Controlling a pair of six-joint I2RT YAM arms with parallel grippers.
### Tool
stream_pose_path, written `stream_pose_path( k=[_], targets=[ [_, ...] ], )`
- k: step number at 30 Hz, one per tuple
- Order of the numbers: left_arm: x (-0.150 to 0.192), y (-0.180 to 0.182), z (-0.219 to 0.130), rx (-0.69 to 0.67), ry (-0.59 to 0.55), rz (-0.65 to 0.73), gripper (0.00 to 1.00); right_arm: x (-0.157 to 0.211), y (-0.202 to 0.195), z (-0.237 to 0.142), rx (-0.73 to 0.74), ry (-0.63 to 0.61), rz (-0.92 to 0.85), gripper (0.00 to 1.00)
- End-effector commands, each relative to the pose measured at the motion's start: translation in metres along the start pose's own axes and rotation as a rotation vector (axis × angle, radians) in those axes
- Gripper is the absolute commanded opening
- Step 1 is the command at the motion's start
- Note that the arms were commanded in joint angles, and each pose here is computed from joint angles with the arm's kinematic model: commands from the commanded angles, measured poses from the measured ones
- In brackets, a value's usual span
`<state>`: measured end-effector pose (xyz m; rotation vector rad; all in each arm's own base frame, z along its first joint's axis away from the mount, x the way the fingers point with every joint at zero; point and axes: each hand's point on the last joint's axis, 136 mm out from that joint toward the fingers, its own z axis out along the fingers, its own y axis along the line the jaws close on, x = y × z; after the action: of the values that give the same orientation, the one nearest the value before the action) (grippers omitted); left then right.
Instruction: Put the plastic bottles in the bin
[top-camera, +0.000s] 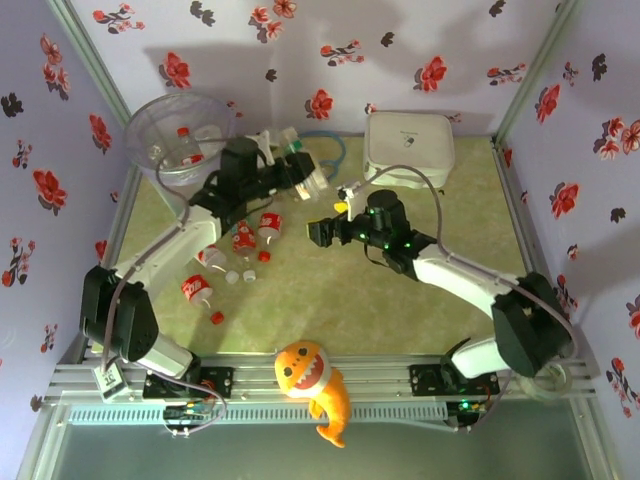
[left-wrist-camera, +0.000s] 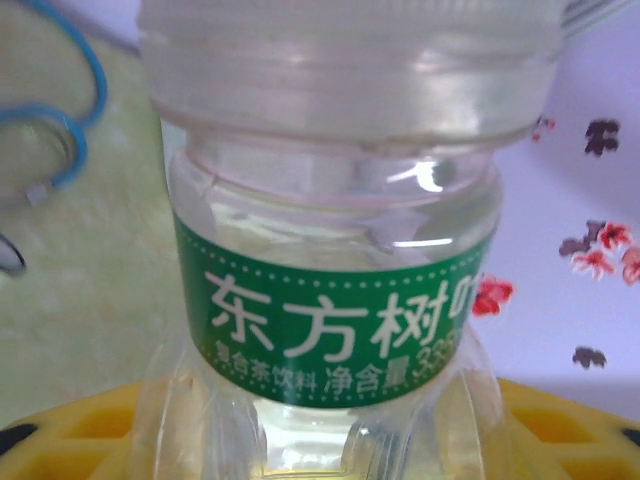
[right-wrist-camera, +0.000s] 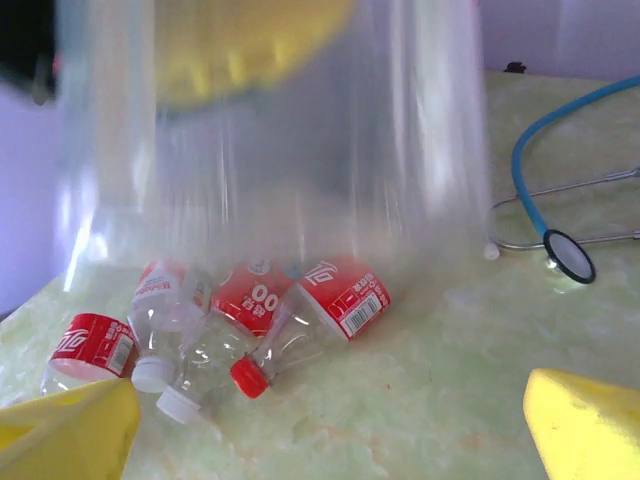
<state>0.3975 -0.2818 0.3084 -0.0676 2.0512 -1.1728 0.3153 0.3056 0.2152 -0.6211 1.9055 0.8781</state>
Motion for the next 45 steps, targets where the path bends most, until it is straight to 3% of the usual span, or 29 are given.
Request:
stream_pose_path(
  k=[1,5,10,15,22,28,36,45],
  targets=[
    [-0.057,-0.009,-0.03,-0.036,-0.072,0.144,0.47,0.006,-0.012,-0.019,0.077,0.02,-0.044,0.99],
    [-0.123,0.003,-0.071,-0.131,-0.17,0.209,0.37,0.021,-0.025,-0.031,0.124,0.051,-0.023,0.99],
    [-0.2,0.031,-0.131,-0.265,-0.319,0.231,0.16,0.032,-0.034,-0.039,0.164,0.065,-0.001,0.99],
    [-0.239,0.081,-0.174,-0.443,-0.374,0.225,0.0,0.035,-0.037,-0.04,0.174,0.079,0.003,0.99],
    [-0.245,0.165,-0.196,-0.712,-0.311,0.215,0.0,0.038,-0.04,-0.044,0.184,0.087,0.005,0.99],
    [-0.239,0.208,-0.198,-0.872,-0.253,0.248,0.0,0.043,-0.044,-0.048,0.194,0.091,0.012,0.99],
    [-0.219,0.253,-0.187,-0.965,-0.133,0.214,0.0,0.047,-0.049,-0.05,0.203,0.093,0.024,0.99],
    [-0.202,0.256,-0.164,-0.953,-0.027,0.24,0.0,0.048,-0.054,-0.051,0.206,0.087,0.034,0.99]
  ],
)
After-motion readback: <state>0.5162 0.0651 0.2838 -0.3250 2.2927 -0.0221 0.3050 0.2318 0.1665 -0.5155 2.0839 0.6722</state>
